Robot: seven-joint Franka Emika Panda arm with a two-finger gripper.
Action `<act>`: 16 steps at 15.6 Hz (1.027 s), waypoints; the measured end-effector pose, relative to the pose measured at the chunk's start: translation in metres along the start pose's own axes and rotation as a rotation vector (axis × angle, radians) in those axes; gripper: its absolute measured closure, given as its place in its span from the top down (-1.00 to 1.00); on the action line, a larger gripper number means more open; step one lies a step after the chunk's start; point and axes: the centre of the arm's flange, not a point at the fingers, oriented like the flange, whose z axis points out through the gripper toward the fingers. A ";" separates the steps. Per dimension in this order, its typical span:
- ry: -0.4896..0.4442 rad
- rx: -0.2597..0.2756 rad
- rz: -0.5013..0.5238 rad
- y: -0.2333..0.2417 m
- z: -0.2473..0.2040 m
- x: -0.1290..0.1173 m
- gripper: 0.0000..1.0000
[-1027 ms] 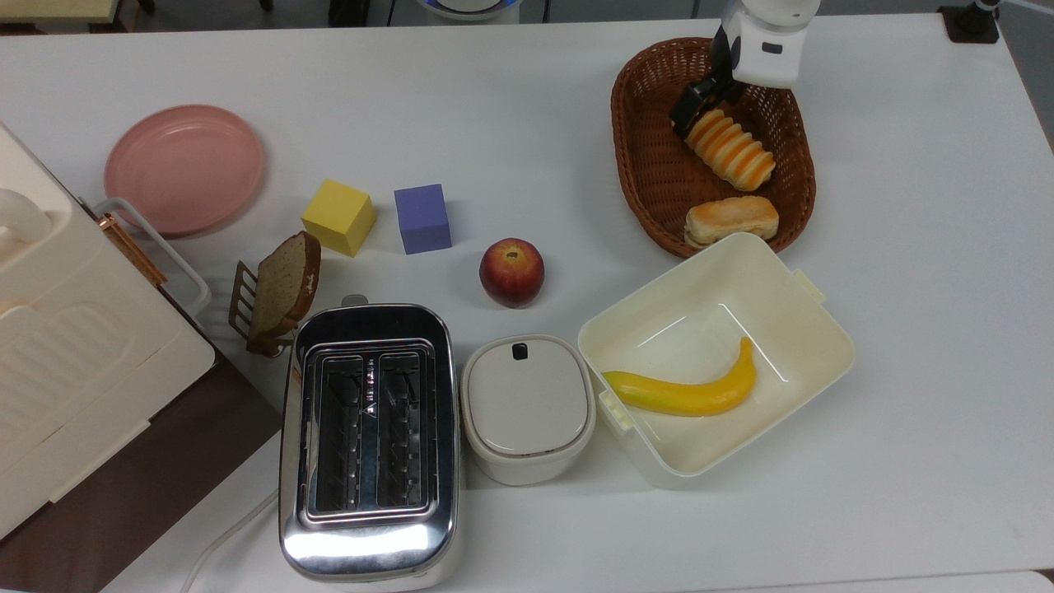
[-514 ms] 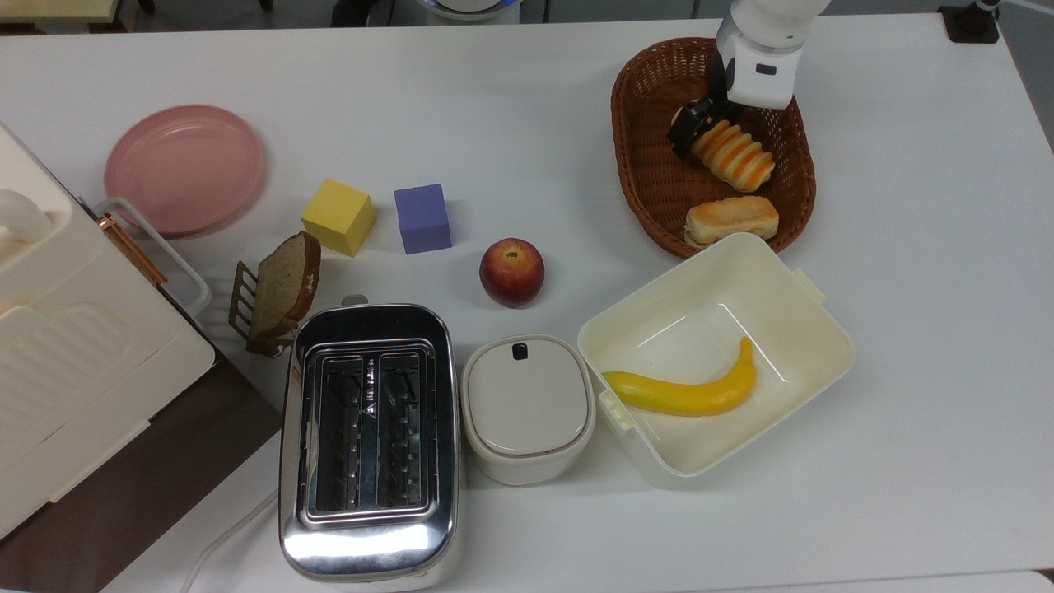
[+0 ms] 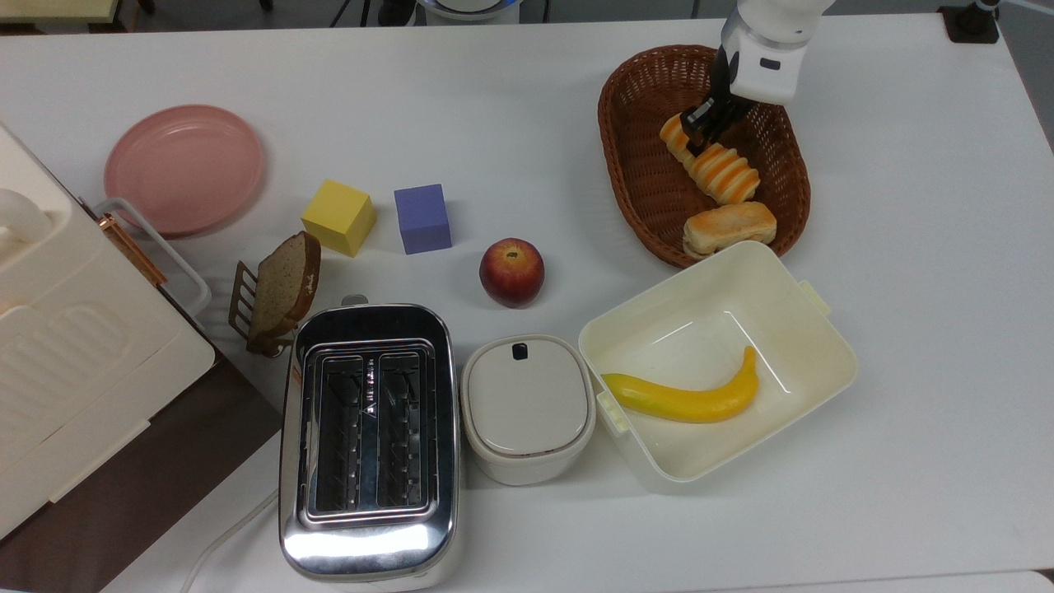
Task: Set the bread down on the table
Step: 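Close the gripper on the long striped roll and lift it, then carry the roll out of the basket and lower it onto the table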
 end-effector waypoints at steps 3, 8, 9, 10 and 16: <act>0.041 -0.017 0.047 0.009 -0.020 0.004 -0.64; 0.157 -0.080 0.131 0.029 -0.105 -0.011 -0.68; 0.162 -0.096 0.147 0.034 -0.119 -0.018 -0.68; 0.160 -0.109 0.161 0.039 -0.129 -0.023 -0.68; 0.139 -0.141 0.388 0.133 -0.136 -0.043 -0.74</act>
